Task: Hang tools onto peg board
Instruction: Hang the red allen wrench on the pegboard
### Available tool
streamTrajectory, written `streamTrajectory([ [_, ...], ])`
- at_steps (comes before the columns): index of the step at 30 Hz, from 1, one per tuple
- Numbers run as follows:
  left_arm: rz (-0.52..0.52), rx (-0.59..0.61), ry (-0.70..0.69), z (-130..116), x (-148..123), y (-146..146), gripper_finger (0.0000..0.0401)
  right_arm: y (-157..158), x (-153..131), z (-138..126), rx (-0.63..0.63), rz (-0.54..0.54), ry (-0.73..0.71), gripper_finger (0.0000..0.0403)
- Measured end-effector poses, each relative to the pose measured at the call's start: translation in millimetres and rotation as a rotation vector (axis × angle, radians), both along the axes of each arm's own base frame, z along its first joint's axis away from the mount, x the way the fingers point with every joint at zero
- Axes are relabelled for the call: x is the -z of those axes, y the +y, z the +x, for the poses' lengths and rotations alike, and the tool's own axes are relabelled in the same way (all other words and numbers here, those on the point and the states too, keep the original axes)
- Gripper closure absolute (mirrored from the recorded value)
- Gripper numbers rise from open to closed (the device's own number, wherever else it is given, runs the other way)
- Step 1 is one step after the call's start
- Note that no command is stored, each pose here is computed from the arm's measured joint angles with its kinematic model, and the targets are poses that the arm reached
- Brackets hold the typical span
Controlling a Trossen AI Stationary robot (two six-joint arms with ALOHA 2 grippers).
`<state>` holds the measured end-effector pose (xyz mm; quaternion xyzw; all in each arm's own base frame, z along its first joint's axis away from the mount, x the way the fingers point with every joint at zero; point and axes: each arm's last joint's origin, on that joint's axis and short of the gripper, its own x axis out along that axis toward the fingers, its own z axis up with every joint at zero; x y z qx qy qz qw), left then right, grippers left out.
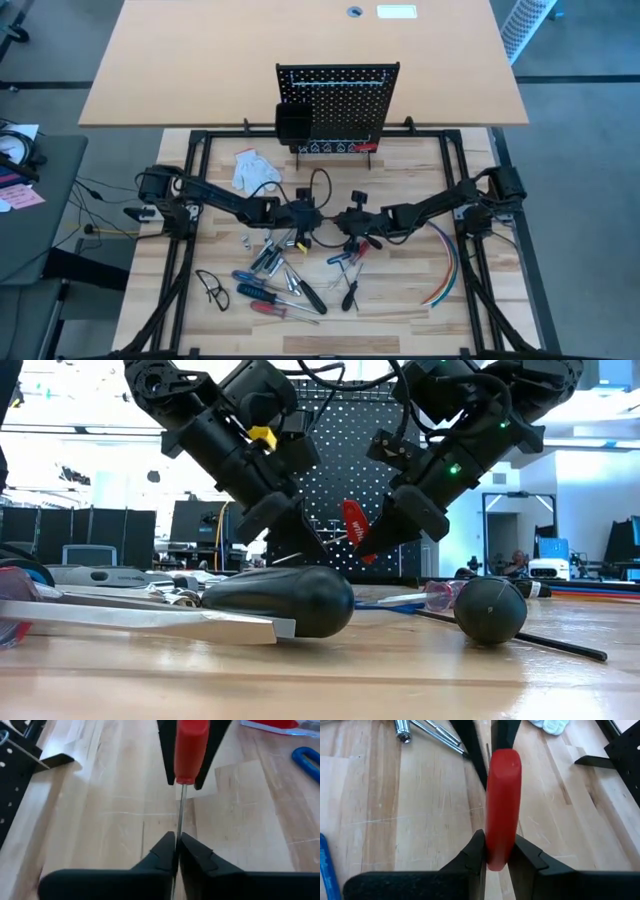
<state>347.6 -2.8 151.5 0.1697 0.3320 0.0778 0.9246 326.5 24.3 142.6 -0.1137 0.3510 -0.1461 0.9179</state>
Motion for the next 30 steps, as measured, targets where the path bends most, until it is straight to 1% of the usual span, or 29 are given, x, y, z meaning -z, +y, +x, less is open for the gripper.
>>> streamTrajectory([
  [2,-0.014,-0.01,-0.007,0,0,0,0.0394,0,0,0,0.004,0.009,-0.003,0.033],
  [4,-0.03,-0.013,-0.012,0,0,0,0.0397,0,0,0,0.006,0.011,-0.001,0.0315],
  [6,-0.052,-0.021,-0.02,1,0,2,0.0398,0,1,-1,0.013,0.011,0.008,0.0288],
  [9,-0.093,-0.038,-0.042,1,-1,6,0.0399,-3,0,-7,0.062,0.009,0.047,0.0237],
  [11,-0.14,-0.052,-0.088,3,-4,7,0.0399,-5,-4,-14,0.132,-0.033,0.08,0.0208],
  [13,-0.185,-0.033,-0.156,4,-5,6,0.04,-2,-8,-25,0.203,-0.109,0.104,0.0192],
  [16,-0.236,-0.017,-0.233,1,-3,5,0.04,12,-7,-40,0.223,-0.2,0.068,0.0187],
  [18,-0.262,-0.008,-0.286,-2,-2,5,0.04,25,-4,-47,0.206,-0.22,-0.001,0.0193],
  [21,-0.309,0.009,-0.392,-5,-4,4,0.04,44,-1,-54,0.155,-0.249,-0.097,0.0206],
  [23,-0.35,0.027,-0.455,-7,-6,4,0.04,53,-3,-54,0.102,-0.267,-0.145,0.0215],
  [25,-0.383,0.045,-0.529,-9,-10,3,0.04,60,-8,-52,0.071,-0.266,-0.199,0.0223],
  [28,-0.429,0.055,-0.637,-13,-16,3,0.0401,66,-17,-48,0.05,-0.202,-0.31,0.0228],
  [30,-0.451,0.058,-0.692,-15,-19,3,0.0401,69,-25,-45,0.021,-0.188,-0.382,0.0225],
])
